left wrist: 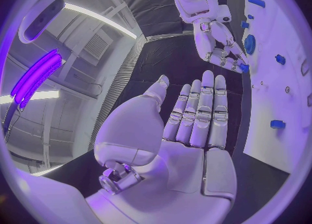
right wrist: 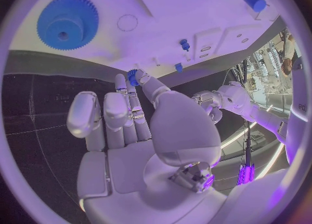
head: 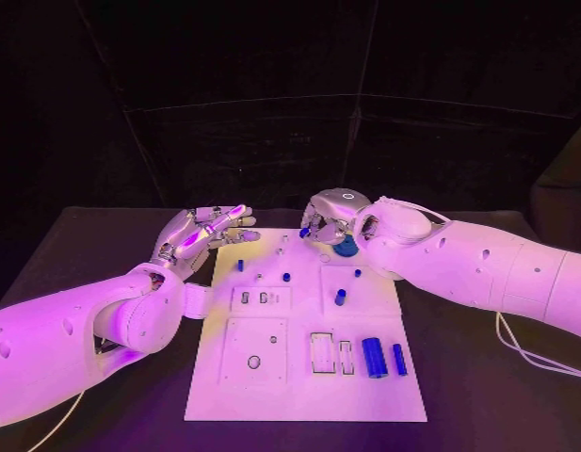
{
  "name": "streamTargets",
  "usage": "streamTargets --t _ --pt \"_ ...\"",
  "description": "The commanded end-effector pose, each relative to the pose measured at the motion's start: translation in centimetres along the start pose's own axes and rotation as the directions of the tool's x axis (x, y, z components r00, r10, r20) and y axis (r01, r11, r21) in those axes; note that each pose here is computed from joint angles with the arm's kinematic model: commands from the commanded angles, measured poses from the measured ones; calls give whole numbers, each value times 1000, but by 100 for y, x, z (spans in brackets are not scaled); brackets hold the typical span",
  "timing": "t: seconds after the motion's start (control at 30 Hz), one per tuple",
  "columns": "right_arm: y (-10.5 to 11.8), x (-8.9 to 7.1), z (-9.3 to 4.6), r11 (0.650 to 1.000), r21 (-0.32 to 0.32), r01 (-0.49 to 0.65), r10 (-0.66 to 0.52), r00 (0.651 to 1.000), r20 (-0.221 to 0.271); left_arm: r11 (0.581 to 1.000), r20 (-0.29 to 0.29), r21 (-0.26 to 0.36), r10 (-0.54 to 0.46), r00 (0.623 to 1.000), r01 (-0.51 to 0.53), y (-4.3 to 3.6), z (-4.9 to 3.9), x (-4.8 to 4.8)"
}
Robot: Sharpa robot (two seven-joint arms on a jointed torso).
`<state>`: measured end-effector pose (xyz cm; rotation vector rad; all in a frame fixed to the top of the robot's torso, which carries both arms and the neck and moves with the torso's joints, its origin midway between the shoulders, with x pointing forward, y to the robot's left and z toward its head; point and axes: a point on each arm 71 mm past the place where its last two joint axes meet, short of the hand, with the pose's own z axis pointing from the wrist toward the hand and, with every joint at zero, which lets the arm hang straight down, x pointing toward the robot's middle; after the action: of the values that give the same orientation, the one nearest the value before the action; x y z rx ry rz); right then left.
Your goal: Assemble the parts on the task board
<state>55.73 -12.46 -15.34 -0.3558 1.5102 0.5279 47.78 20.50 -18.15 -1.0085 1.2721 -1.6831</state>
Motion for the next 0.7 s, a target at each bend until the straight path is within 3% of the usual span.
streamTargets --t 0.03,0.7 --pt "7 -39 53 1000 19 -16 15 999 44 1000 -18 6 -4 1000 4 -10 8 16" --pt "146 56 256 1000 23 -5 6 999 -32 1000 -23 5 -6 1000 6 -19 7 30"
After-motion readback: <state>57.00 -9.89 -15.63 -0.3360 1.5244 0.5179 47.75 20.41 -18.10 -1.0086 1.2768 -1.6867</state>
